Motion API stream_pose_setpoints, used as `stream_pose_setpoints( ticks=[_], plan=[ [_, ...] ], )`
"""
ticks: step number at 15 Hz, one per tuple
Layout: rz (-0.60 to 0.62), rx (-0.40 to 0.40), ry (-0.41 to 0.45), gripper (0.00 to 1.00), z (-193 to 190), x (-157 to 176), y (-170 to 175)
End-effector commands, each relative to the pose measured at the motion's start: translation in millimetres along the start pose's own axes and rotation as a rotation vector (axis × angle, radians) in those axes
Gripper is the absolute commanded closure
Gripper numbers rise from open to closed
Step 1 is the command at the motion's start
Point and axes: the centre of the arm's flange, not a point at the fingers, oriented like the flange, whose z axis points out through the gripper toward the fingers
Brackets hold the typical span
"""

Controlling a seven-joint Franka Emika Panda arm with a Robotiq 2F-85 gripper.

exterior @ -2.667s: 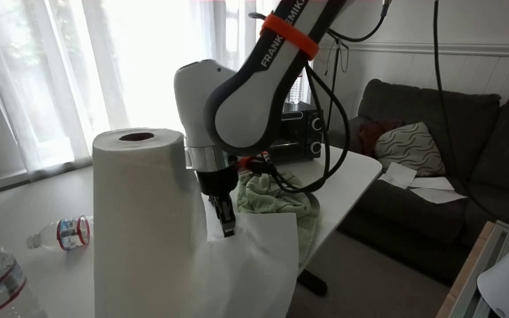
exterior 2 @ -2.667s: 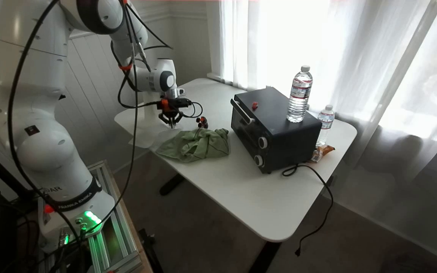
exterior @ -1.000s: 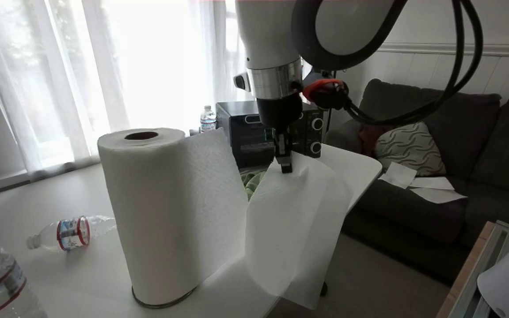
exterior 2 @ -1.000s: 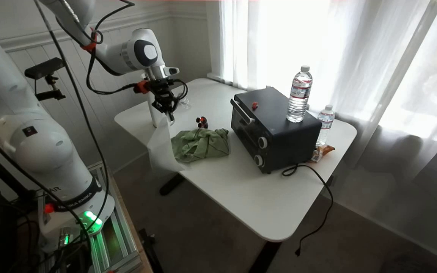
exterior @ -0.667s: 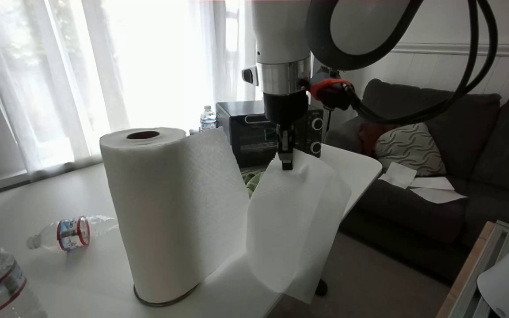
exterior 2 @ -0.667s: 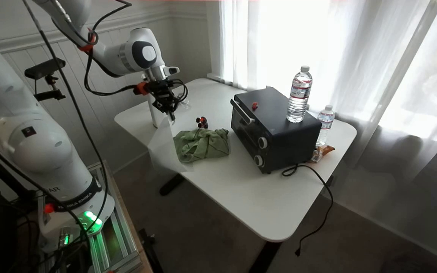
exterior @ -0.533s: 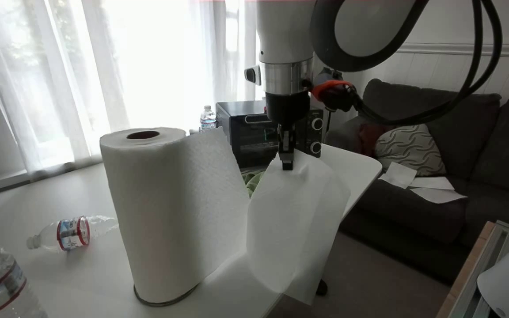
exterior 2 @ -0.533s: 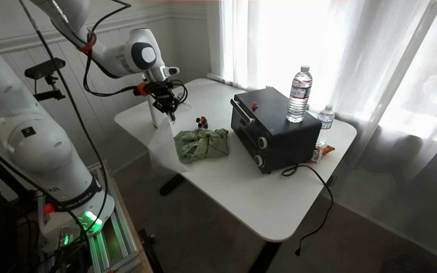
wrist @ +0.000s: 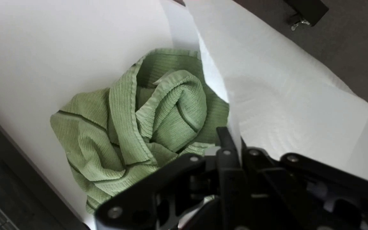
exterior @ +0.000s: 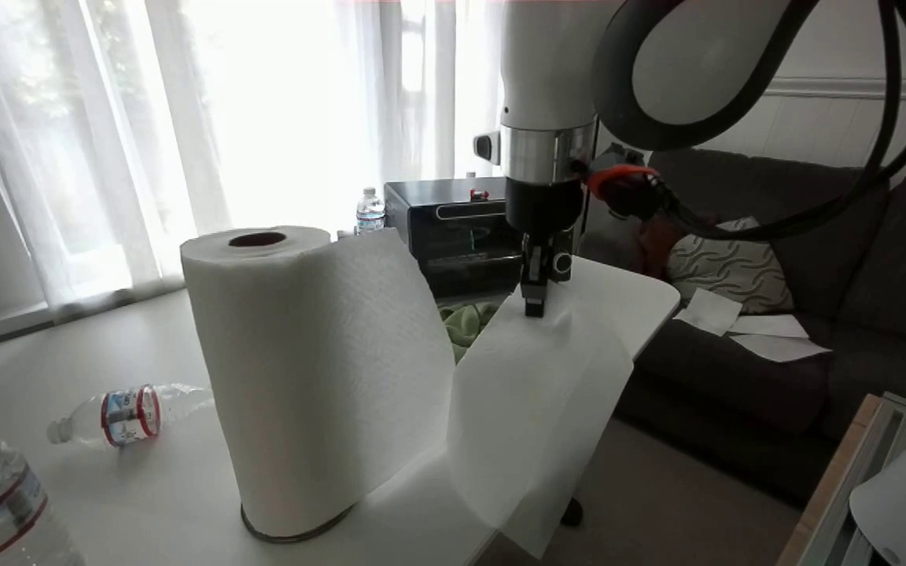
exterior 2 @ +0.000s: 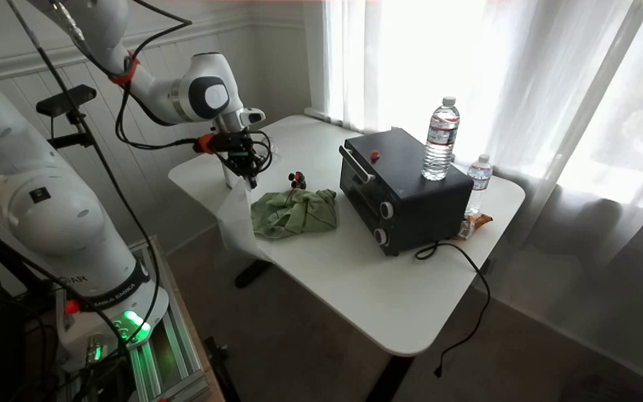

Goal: Cut out the paper towel and put it on the green towel

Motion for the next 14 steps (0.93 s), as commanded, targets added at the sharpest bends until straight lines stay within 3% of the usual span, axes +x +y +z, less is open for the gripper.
stream_pose_setpoints(
  ticks=[1, 10, 14],
  plan=[
    [0.067, 0.018, 0.035, 1.00, 0, -37, 8],
    [0.204, 0.023, 0.067, 1.00, -4, -75, 38],
    [0.203, 0.030, 0.092, 1.00, -4, -66, 48]
  ],
)
